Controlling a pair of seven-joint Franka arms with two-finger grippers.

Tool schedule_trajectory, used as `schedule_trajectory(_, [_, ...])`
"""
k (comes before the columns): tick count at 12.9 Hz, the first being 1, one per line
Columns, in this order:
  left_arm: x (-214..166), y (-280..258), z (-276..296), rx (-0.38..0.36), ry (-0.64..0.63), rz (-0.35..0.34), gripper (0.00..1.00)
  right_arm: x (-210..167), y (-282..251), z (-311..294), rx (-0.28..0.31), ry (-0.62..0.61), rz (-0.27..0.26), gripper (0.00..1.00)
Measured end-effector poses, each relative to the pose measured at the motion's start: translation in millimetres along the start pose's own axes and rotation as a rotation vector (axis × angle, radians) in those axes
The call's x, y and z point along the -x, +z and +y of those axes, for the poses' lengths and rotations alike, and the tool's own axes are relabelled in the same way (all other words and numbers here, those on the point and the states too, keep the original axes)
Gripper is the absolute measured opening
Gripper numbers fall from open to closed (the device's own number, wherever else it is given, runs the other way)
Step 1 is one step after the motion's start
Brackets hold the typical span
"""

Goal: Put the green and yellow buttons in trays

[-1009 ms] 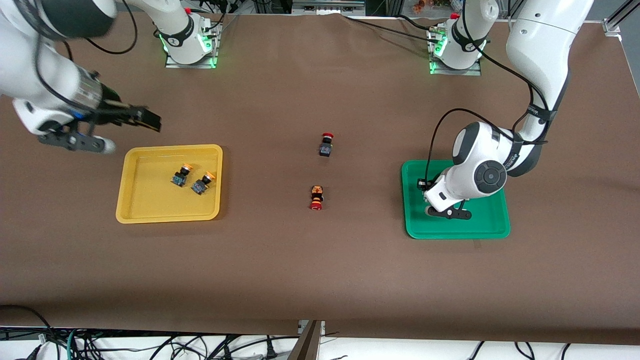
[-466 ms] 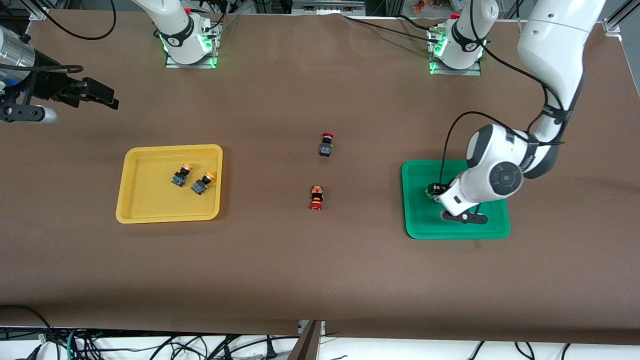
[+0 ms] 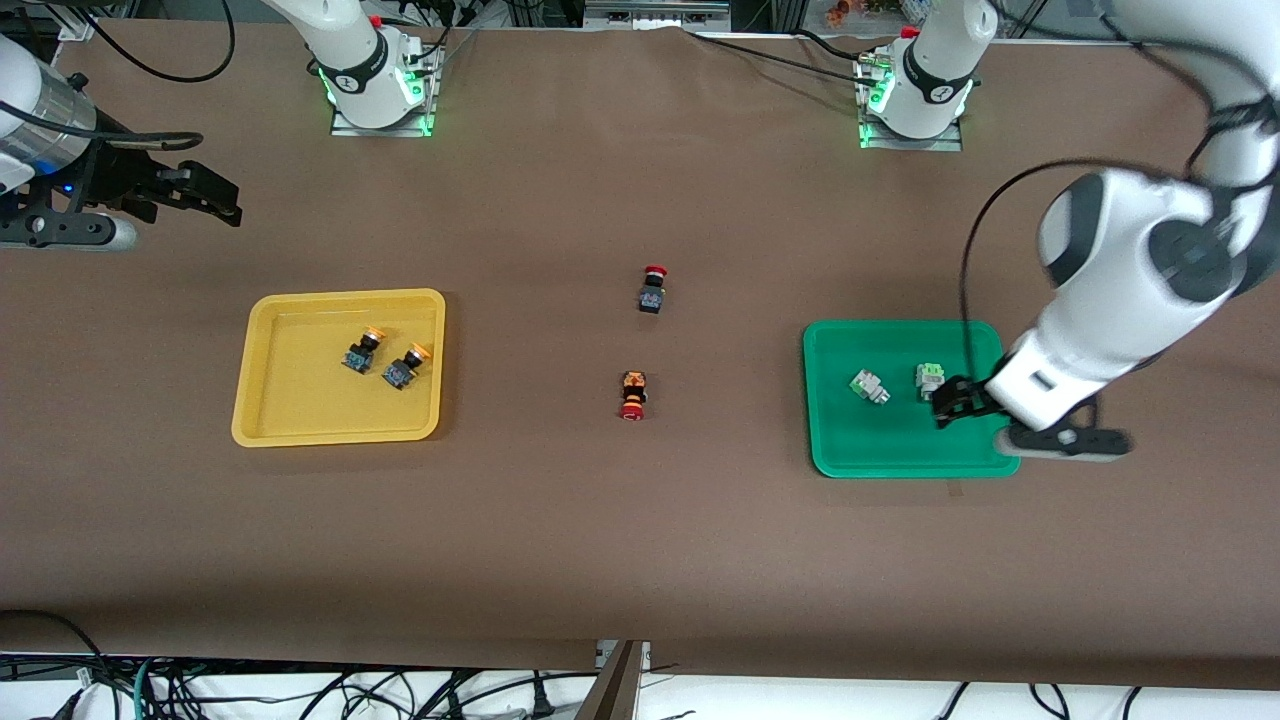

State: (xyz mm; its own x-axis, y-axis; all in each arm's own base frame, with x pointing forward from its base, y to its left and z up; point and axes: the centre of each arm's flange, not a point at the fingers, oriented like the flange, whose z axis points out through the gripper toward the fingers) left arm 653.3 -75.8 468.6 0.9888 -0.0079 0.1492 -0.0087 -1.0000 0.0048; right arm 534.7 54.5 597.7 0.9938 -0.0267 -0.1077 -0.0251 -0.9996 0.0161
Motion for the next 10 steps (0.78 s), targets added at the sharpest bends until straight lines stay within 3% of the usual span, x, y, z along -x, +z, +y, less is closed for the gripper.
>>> schedule_trajectory(4, [25.3, -80.3, -54.8, 0.031, -0.133, -0.147, 1.0, -8.1, -19.9, -0.3, -0.005, 0.002, 0.05, 1.0])
schedule_trajectory(10, [46.1, -102.8, -61.6, 0.029, -0.147, -0.227, 1.0, -20.3, -18.4, -3.1, -0.002, 0.002, 0.053, 1.0])
